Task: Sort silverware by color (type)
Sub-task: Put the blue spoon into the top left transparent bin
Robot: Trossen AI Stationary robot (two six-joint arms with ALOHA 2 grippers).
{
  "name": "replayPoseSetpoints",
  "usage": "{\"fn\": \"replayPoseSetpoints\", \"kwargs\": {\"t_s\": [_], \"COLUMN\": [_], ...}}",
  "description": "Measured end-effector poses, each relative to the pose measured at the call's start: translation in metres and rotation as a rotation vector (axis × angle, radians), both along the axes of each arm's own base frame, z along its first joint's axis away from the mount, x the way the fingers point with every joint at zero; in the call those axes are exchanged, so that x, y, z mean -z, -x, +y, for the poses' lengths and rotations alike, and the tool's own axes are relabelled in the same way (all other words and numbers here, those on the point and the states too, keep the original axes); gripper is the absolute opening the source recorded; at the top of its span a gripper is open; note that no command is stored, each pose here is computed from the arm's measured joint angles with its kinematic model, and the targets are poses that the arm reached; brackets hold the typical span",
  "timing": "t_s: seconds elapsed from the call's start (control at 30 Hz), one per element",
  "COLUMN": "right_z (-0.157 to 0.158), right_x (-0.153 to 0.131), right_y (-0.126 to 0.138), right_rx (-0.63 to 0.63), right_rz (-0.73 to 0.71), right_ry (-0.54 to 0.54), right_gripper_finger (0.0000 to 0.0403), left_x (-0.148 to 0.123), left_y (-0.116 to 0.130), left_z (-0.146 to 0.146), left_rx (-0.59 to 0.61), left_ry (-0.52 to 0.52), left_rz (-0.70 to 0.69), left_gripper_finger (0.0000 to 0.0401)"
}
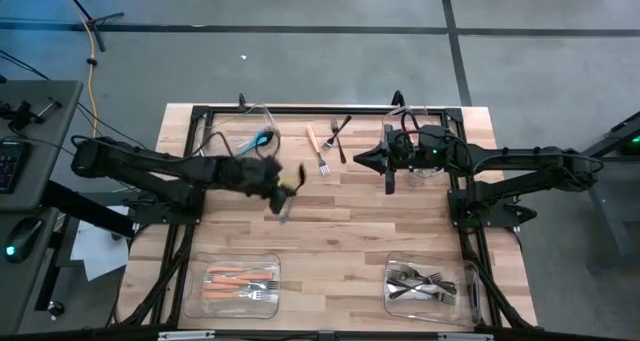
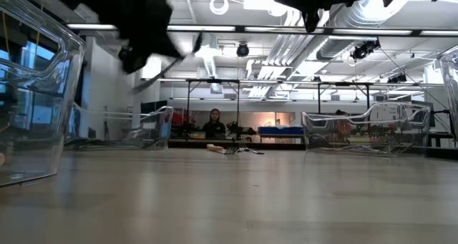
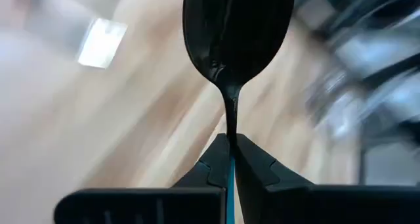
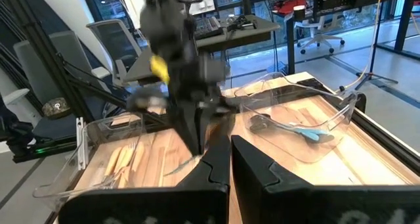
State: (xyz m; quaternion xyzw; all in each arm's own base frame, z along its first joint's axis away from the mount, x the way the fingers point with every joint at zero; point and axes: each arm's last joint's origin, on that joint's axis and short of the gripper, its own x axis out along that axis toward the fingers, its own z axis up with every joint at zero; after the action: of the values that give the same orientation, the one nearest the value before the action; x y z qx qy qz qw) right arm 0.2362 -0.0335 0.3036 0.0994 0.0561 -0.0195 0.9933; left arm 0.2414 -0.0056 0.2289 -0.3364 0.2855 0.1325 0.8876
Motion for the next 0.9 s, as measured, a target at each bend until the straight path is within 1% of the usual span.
{"fn": "replayPoseSetpoints", "kwargs": {"t_s": [0.07,0.13,0.23,0.3,0.4,0.5,0.57,0.7,0.9], "right_z": [0.000,0.000,0.000,0.001,0.002,0.002,0.002,0.002,0.002], "right_x": [0.000,0.000,-0.001,-0.004,-0.010,-0.014,-0.014,-0.014,-0.014], "right_y": [0.000,0.000,0.000,0.000,-0.001,-0.001,0.000,0.000,0.000], "right_rx": [-0.001,-0.001,-0.011,-0.037,-0.060,-0.063,-0.063,-0.063,-0.064], "right_rz": [0.000,-0.001,-0.016,-0.047,-0.105,-0.142,-0.149,-0.148,-0.148], "right_ry": [-0.006,-0.025,-0.047,-0.058,-0.071,-0.066,-0.060,-0.058,-0.043], "right_gripper_finger": [0.0000,0.0000,0.0000,0.0000,0.0000,0.0000,0.0000,0.0000,0.0000], "left_x": [-0.018,-0.032,-0.055,-0.071,-0.095,-0.116,-0.121,-0.119,-0.110], "left_y": [-0.010,-0.015,-0.021,-0.023,-0.026,-0.026,-0.026,-0.026,-0.026], "left_z": [0.007,0.014,0.022,0.026,0.028,0.028,0.025,0.022,0.022], "left_rx": [0.006,0.006,0.018,0.023,0.050,0.080,0.096,0.119,0.101], "left_ry": [-0.071,-0.145,-0.263,-0.324,-0.402,-0.451,-0.463,-0.475,-0.452], "left_rz": [-0.153,-0.252,-0.356,-0.408,-0.480,-0.549,-0.563,-0.550,-0.575], "left_gripper_finger": [0.0001,0.0001,0.0001,0.0001,0.0001,0.0001,0.0001,0.0001,0.0001]}}
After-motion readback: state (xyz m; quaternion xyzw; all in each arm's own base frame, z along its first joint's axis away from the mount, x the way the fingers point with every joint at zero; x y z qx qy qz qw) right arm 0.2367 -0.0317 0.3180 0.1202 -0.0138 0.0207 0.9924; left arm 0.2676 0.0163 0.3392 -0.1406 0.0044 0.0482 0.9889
